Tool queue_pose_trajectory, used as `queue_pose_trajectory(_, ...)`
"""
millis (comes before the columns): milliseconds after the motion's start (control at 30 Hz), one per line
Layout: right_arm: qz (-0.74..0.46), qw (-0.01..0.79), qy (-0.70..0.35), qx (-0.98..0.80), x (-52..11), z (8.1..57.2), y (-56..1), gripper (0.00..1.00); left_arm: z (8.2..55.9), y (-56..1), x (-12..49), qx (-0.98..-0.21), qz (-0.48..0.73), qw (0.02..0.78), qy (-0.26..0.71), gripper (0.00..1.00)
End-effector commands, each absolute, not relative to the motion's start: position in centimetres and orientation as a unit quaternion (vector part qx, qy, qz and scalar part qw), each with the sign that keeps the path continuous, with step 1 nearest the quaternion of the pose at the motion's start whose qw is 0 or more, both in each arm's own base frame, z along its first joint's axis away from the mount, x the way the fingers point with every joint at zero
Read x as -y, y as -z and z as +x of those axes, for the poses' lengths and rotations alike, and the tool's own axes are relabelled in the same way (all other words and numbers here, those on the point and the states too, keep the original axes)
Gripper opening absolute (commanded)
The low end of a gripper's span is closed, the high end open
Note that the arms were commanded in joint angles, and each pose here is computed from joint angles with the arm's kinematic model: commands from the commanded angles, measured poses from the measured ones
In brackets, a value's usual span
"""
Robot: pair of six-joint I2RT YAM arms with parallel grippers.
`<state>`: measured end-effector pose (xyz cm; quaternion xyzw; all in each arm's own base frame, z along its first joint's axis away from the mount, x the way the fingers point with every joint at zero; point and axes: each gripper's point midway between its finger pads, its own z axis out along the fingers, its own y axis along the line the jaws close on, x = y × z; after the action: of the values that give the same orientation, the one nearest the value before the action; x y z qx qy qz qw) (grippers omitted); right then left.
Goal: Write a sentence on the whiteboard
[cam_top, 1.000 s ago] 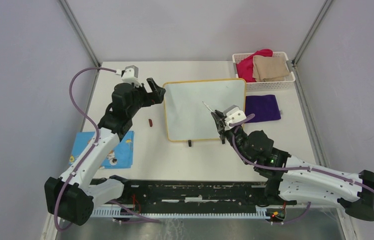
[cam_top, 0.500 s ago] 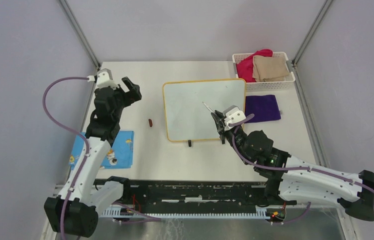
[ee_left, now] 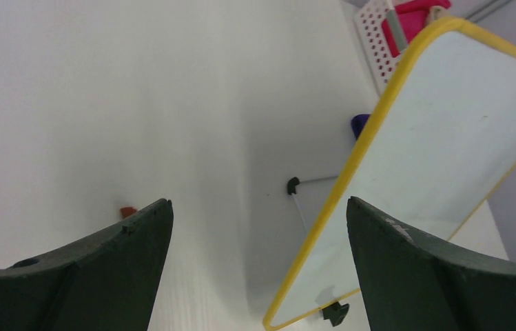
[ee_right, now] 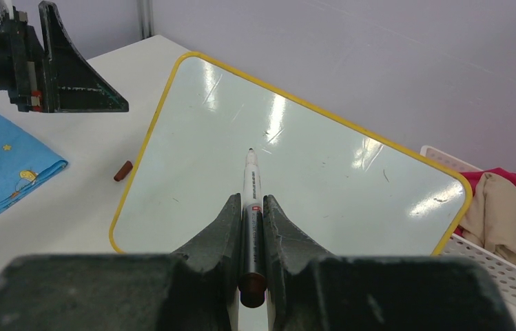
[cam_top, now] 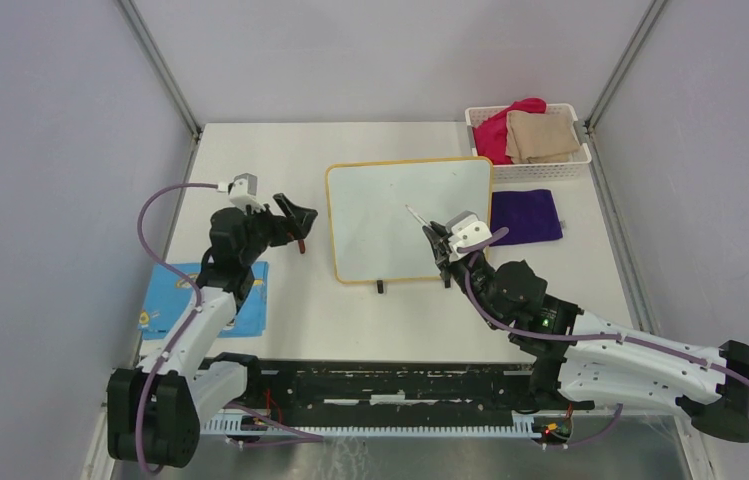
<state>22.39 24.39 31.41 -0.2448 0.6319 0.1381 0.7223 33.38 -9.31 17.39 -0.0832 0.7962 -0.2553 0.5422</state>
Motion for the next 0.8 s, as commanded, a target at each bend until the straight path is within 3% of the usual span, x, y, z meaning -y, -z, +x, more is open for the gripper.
queue_pose_trajectory(0,-0.221,0.734,-0.166,-0.62,-24.3,22.1,-33.5,0.0,34.4,-23.8,13.4,-0.723,-0.001,0.584,0.369,1.0)
queue_pose_trajectory(567,-0.225,0.729,-0.181,-0.621,-24.9,21.8,-33.1,0.0,33.2,-19.7,17.6,-0.715,0.086,0.508,0.473,0.98)
queue_pose_trajectory(767,-0.229,0.727,-0.186,-0.62,-25.3,21.8,-33.0,0.0,32.5,-17.1,18.9,-0.713,0.125,0.472,0.503,0.92)
